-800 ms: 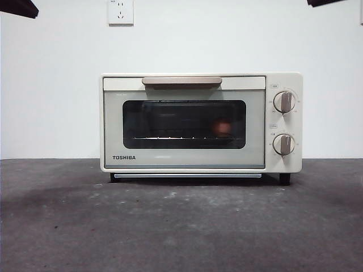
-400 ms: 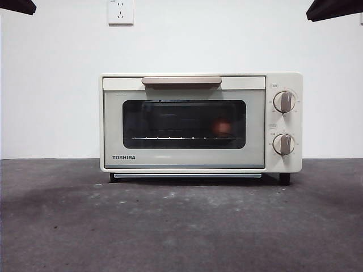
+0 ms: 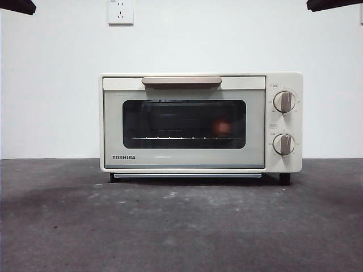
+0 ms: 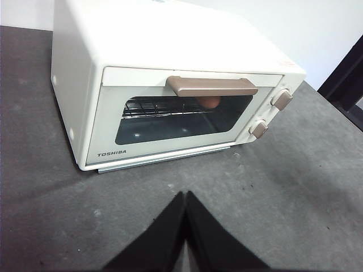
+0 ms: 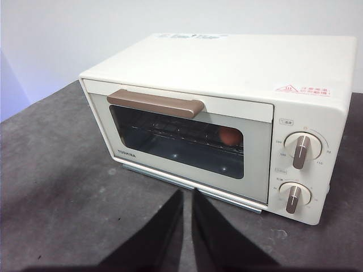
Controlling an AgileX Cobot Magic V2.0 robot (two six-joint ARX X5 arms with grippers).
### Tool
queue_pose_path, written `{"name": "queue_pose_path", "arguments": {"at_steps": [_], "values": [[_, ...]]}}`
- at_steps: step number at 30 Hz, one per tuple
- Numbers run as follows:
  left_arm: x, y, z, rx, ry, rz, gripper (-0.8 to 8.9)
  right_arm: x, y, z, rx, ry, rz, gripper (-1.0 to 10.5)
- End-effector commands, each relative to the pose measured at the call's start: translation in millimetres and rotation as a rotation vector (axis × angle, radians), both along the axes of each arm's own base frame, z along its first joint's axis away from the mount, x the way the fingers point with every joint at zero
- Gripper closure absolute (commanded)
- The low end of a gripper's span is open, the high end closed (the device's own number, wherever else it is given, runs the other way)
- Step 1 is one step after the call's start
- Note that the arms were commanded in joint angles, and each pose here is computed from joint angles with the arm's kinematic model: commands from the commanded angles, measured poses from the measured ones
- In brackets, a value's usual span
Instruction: Eggoven
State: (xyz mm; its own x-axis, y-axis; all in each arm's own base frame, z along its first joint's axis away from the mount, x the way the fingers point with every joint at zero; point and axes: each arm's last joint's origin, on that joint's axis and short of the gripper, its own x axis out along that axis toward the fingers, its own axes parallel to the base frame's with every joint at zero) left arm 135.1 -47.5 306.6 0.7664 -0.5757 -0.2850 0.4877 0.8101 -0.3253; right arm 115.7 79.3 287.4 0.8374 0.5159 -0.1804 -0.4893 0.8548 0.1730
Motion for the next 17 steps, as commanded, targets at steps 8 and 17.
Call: {"name": "queue_pose_path", "arguments": {"at_steps": [8,17], "values": [[-9.0,16.2,15.2,0.241,-0.295,0.149,8.06,0.1,0.9,2.4,0.001,-0.013,0.002,9.4],[-36.7,39.0,-23.9,0.305,-0.588,0.358,8.06,0.4,0.6,2.5,0.000,-0.015,-0.012,9.4]]}}
